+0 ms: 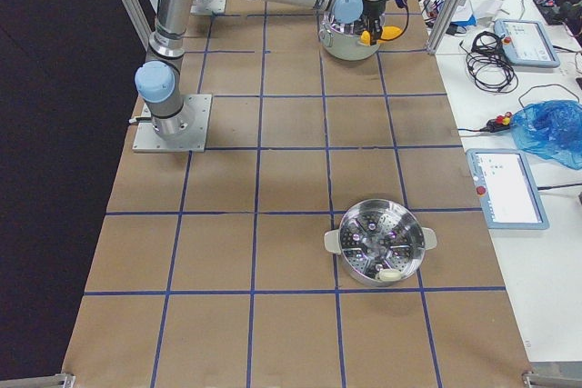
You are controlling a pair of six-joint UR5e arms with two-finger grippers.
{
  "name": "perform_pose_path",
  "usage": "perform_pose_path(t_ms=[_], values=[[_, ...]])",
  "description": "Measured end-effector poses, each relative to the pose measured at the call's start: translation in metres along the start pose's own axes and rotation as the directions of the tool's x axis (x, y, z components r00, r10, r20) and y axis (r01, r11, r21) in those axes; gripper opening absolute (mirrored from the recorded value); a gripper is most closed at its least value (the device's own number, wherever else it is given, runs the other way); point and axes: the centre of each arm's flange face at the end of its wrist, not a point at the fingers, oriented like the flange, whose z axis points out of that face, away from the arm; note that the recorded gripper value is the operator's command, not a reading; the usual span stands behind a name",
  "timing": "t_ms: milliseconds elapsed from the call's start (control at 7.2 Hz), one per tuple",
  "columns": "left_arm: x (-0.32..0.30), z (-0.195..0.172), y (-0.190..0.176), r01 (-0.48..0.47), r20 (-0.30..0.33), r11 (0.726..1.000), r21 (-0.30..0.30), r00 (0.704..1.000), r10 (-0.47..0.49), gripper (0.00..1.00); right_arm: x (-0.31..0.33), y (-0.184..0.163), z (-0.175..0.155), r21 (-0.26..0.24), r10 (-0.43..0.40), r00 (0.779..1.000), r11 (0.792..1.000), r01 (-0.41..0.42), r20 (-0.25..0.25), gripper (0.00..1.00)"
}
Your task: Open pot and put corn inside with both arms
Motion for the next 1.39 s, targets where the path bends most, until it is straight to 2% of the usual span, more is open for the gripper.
perform_pose_path(t_ms=[139, 278, 556, 694, 833, 1111, 1389], values=[[0.004, -0.001, 0.006, -0.008, -0.004, 1.000, -0.001, 1.000, 0.008, 1.00, -0.054, 0.007, 0.019, 0.005, -0.009, 1.000, 1.000, 0.009, 0.015, 0.05], [0.011, -0.002, 0.011, -0.020, -0.006, 1.000, -0.002, 1.000, 0.020, 1.00, -0.092, 0.015, 0.042, -0.001, -0.035, 0.999, 0.999, 0.035, 0.003, 0.05], [0.041, -0.003, 0.022, -0.070, 0.004, 0.998, 0.002, 0.998, 0.070, 1.00, -0.115, 0.023, 0.093, -0.035, -0.060, 0.997, 0.998, 0.059, -0.040, 0.06], [0.051, -0.004, 0.027, -0.088, 0.006, 0.996, 0.006, 0.996, 0.088, 1.00, -0.117, 0.026, 0.110, -0.054, -0.064, 0.997, 0.997, 0.061, -0.049, 0.31], [0.054, -0.004, 0.029, -0.097, 0.007, 0.995, 0.007, 0.995, 0.097, 1.00, -0.117, 0.028, 0.122, -0.069, -0.066, 0.996, 0.996, 0.062, -0.053, 0.99], [0.055, -0.002, 0.030, -0.103, 0.006, 0.995, 0.004, 0.995, 0.103, 1.00, -0.116, 0.029, 0.131, -0.083, -0.071, 0.996, 0.994, 0.066, -0.057, 1.00], [0.056, 0.002, 0.030, -0.105, 0.004, 0.994, -0.002, 0.994, 0.105, 1.00, -0.110, 0.023, 0.111, -0.060, -0.072, 0.996, 0.996, 0.069, -0.053, 1.00]])
